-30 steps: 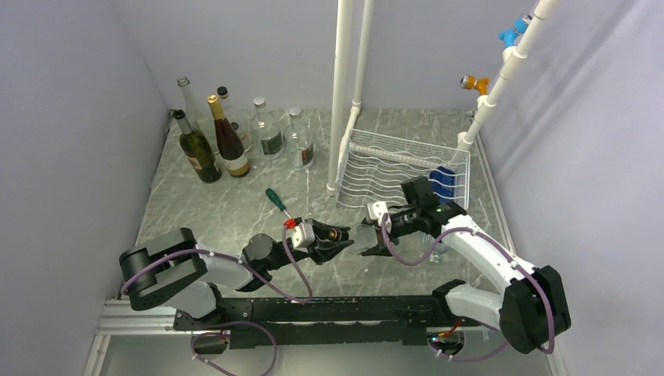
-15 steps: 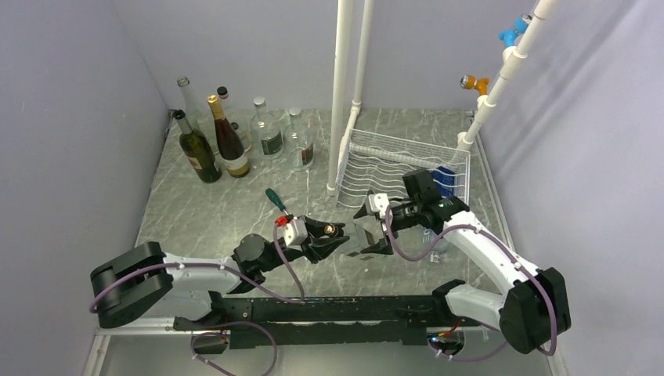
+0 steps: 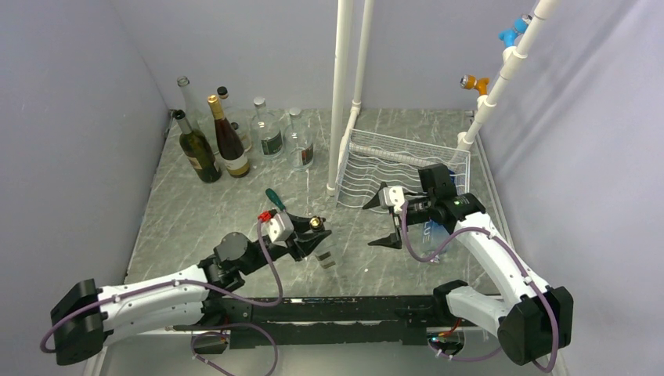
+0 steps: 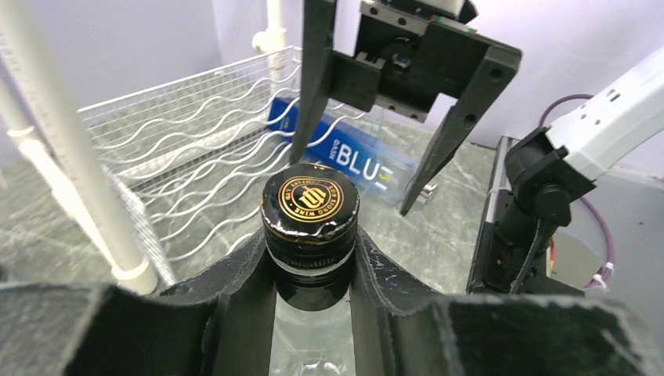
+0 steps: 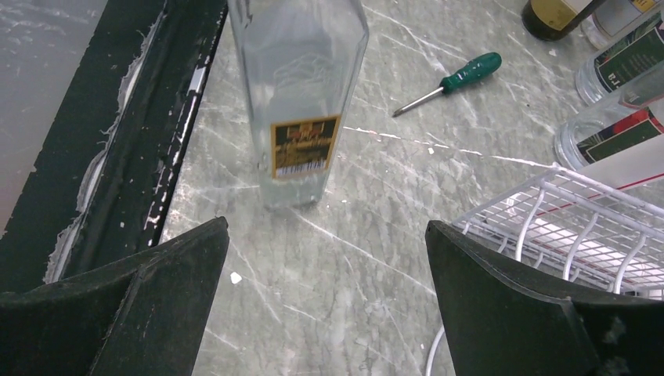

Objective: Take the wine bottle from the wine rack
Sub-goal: Pick up the wine bottle from the wine rack.

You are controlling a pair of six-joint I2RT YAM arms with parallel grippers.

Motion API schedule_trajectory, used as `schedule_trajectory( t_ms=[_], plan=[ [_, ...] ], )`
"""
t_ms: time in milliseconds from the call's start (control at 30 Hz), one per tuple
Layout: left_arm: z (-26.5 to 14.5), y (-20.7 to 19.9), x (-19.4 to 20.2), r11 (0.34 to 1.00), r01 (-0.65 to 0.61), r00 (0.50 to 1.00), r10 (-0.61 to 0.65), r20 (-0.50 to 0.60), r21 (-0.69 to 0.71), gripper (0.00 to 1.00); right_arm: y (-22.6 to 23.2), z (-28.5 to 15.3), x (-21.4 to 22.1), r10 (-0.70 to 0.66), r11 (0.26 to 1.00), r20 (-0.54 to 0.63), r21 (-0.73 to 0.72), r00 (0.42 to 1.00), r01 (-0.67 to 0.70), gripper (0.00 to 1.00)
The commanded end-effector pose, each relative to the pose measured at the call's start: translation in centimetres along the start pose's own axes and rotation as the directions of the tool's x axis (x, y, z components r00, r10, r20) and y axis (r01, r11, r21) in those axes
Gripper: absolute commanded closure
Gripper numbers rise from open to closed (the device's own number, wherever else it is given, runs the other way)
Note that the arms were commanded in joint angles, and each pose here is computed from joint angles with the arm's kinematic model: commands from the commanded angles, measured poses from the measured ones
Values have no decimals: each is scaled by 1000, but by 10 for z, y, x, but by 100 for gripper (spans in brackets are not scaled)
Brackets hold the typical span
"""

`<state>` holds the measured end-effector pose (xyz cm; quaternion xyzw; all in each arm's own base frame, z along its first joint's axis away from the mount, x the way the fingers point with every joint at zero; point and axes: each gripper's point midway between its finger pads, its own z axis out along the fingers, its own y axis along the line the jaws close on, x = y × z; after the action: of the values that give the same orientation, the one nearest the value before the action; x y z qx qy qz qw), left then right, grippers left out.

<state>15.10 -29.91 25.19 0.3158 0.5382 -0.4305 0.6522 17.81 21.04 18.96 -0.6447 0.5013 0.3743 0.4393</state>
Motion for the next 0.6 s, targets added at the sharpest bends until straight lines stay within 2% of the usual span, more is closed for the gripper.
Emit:
schedule_trajectory(
  t_ms=[0,267,567],
  plan=[
    [-4,19,-74,994,-18,986,35,162,-106,100,-1,-3,-17,-47,999,50,-7,998,47,0],
    [-22,41,-101,979,-34,987,65,148,-203,100,-3,-2,-14,-41,999,42,3,998,41,0],
    [-36,80,-113,938,-52,989,96,112,-342,100,-4,-2,-12,-41,999,36,9,998,41,0]
  ],
)
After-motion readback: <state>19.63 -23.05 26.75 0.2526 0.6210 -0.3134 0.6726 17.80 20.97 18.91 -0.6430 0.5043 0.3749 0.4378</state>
